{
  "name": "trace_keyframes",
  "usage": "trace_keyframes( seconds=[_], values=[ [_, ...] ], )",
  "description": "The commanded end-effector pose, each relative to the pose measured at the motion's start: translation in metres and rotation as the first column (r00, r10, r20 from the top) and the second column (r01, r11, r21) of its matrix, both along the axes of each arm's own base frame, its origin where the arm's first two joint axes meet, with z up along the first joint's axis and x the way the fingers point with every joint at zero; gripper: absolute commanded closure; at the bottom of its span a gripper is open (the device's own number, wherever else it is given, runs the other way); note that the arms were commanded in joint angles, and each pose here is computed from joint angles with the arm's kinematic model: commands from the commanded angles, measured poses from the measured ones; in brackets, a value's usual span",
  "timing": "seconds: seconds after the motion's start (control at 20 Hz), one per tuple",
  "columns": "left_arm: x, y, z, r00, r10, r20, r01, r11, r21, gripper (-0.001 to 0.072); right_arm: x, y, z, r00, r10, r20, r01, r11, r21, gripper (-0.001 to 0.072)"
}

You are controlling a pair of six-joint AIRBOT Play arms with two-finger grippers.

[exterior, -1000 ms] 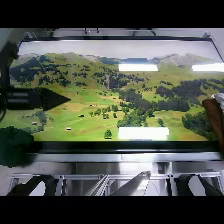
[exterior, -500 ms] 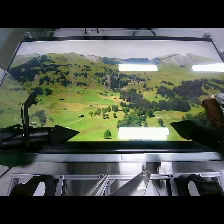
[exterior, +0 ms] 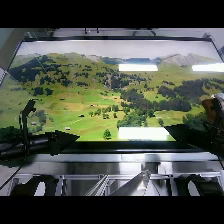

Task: Fold the shirts.

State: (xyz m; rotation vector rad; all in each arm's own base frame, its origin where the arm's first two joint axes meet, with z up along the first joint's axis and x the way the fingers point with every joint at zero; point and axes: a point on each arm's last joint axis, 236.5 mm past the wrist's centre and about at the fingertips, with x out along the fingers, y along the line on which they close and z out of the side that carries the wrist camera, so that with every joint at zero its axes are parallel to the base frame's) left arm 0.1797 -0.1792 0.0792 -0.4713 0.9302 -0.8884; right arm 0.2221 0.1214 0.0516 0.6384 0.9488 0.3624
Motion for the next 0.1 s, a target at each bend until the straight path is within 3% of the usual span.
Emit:
trace_keyframes(
  seconds=[0.0,0.05],
  values=[
    [-0.0018,0.0003,0.0061,0.999,0.009,0.046,-0.009,1.000,0.007,0.0690,-0.0007,0.0009,-0.0005,1.000,0.004,-0.002,-0.004,1.000,0.001,0.0692],
    [-0.0029,0.0000,0.0071,0.999,0.007,0.051,-0.007,1.000,0.008,0.0691,-0.0007,0.0010,-0.0005,1.000,0.004,-0.002,-0.004,1.000,0.002,0.0693]
  ],
)
